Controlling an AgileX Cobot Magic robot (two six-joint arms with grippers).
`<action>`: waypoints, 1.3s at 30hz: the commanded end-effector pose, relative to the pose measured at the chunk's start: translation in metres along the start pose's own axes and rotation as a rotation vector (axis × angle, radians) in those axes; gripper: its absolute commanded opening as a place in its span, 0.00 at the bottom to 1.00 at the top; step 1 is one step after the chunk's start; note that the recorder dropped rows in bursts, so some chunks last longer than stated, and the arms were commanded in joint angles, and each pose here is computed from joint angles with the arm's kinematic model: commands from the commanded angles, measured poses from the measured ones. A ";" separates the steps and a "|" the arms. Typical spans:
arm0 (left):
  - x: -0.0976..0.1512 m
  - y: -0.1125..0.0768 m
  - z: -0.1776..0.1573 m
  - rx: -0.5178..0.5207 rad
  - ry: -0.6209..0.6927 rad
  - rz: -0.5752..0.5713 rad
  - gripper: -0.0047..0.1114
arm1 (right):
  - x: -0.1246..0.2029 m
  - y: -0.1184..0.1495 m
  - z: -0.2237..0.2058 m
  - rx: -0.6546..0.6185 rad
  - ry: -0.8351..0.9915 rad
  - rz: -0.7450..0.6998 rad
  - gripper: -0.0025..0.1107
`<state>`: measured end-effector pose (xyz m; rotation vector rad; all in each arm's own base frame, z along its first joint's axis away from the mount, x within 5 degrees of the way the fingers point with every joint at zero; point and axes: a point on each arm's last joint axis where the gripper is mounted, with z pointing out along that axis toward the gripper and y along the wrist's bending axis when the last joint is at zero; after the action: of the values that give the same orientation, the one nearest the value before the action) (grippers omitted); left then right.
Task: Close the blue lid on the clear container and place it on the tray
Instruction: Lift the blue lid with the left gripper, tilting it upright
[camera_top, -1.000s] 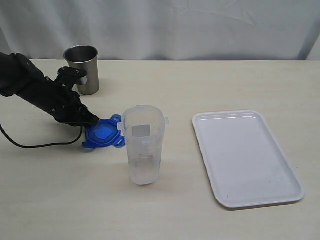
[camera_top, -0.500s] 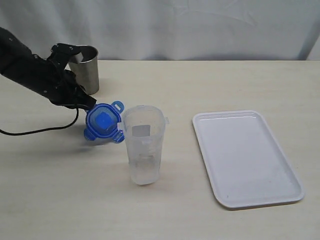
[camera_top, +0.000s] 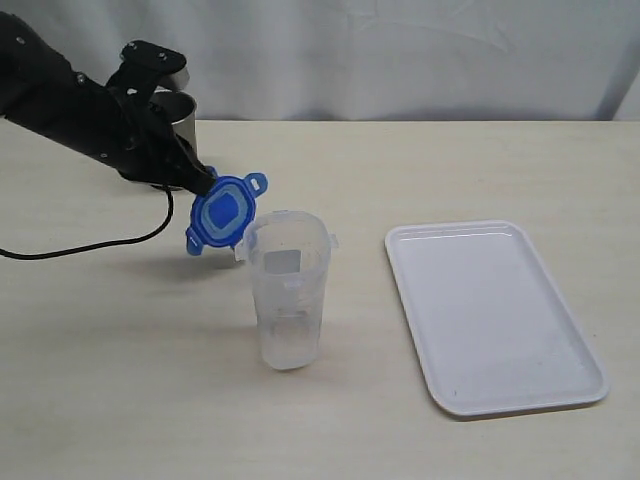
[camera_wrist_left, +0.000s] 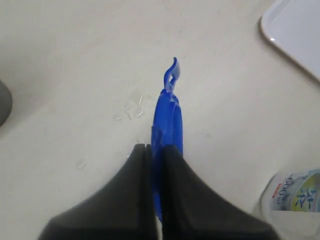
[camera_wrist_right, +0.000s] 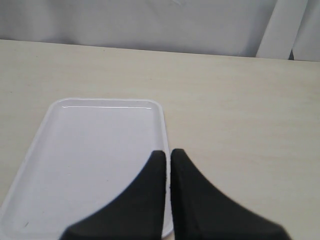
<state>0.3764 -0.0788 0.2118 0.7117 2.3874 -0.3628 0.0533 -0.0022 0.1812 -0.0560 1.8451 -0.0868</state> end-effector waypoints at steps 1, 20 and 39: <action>-0.011 -0.010 -0.008 -0.054 -0.043 0.079 0.04 | 0.000 0.000 0.000 0.003 -0.004 -0.005 0.06; -0.039 -0.050 -0.042 -0.151 -0.149 0.365 0.04 | 0.000 0.000 0.000 0.003 -0.004 -0.005 0.06; -0.052 -0.096 -0.034 -0.224 -0.178 0.752 0.04 | 0.000 0.000 0.000 0.003 -0.004 -0.005 0.06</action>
<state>0.3433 -0.1596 0.2756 1.2959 1.8235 0.1336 0.0533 -0.0022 0.1812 -0.0560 1.8451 -0.0868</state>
